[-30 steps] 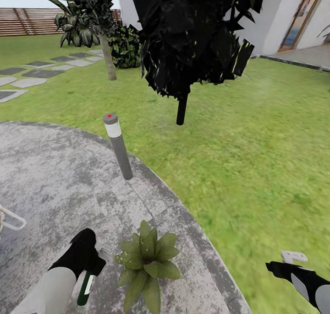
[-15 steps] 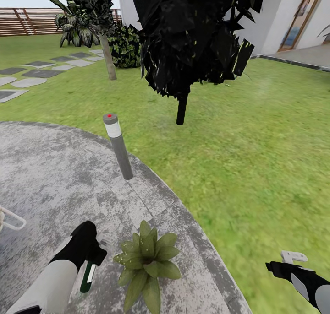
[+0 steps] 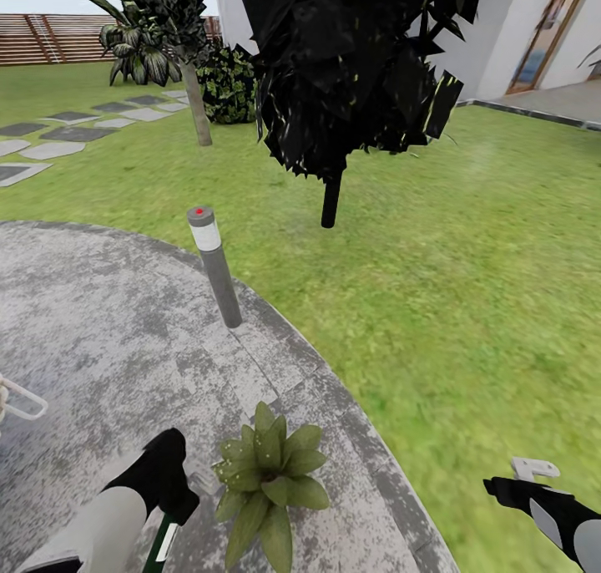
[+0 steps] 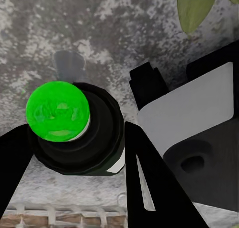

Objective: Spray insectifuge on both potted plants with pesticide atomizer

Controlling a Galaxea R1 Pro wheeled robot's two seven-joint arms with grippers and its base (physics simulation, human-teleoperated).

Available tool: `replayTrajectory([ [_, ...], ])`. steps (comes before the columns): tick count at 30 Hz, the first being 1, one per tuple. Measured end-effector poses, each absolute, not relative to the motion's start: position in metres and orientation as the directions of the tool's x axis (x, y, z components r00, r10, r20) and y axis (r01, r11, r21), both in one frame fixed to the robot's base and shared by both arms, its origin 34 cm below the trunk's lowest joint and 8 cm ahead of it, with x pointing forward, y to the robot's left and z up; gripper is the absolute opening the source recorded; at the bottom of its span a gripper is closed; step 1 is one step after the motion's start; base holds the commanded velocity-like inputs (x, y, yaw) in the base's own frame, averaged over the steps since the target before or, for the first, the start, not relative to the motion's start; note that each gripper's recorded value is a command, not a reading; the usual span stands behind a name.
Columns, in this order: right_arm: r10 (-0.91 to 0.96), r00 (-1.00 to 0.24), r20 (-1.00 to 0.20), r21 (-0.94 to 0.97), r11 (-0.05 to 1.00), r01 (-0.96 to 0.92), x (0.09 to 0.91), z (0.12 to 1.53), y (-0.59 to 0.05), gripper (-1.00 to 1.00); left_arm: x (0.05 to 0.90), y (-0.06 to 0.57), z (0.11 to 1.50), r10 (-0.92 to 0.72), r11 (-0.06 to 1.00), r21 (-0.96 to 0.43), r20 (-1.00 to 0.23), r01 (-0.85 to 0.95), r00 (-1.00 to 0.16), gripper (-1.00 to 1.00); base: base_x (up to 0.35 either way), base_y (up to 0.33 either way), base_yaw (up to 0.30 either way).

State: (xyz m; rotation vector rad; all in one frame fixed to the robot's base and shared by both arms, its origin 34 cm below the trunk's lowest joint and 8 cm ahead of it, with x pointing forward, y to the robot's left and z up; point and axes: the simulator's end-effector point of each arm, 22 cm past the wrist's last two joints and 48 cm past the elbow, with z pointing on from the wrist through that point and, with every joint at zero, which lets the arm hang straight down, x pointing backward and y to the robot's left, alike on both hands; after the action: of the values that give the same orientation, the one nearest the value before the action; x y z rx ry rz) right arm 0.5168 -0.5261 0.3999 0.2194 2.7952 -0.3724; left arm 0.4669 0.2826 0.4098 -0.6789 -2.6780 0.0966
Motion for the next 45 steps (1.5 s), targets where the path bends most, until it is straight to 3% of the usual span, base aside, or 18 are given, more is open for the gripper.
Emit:
replayTrajectory([
  [10, 0.109, -0.94, -0.322, -0.217, 0.958, 0.186, 0.517, 0.396, -0.516, 1.0, 0.464, 0.281, 0.408, 0.475, 0.88, -0.162, 0.343, 0.447, -0.81, -1.0, -0.013, -0.011, 0.0],
  [21, 0.109, -0.941, -0.321, -0.218, 0.958, 0.186, 0.517, 0.395, -0.516, 1.0, 0.47, 0.283, 0.409, 0.472, 0.881, -0.15, 0.334, 0.448, -0.816, -1.0, -0.235, -0.192, 0.036],
  [30, 0.109, -0.943, -0.313, -0.219, 0.958, 0.184, 0.514, 0.392, -0.516, 1.0, 0.503, 0.293, 0.417, 0.458, 0.888, -0.091, 0.273, 0.451, -0.846, -1.0, -0.02, -0.011, 0.19],
  [45, 0.109, -0.944, -0.312, -0.22, 0.958, 0.184, 0.514, 0.391, -0.516, 1.0, 0.534, 0.286, 0.428, 0.46, 0.887, -0.056, 0.203, 0.459, -0.864, -1.0, 0.0, 0.0, 0.01],
])
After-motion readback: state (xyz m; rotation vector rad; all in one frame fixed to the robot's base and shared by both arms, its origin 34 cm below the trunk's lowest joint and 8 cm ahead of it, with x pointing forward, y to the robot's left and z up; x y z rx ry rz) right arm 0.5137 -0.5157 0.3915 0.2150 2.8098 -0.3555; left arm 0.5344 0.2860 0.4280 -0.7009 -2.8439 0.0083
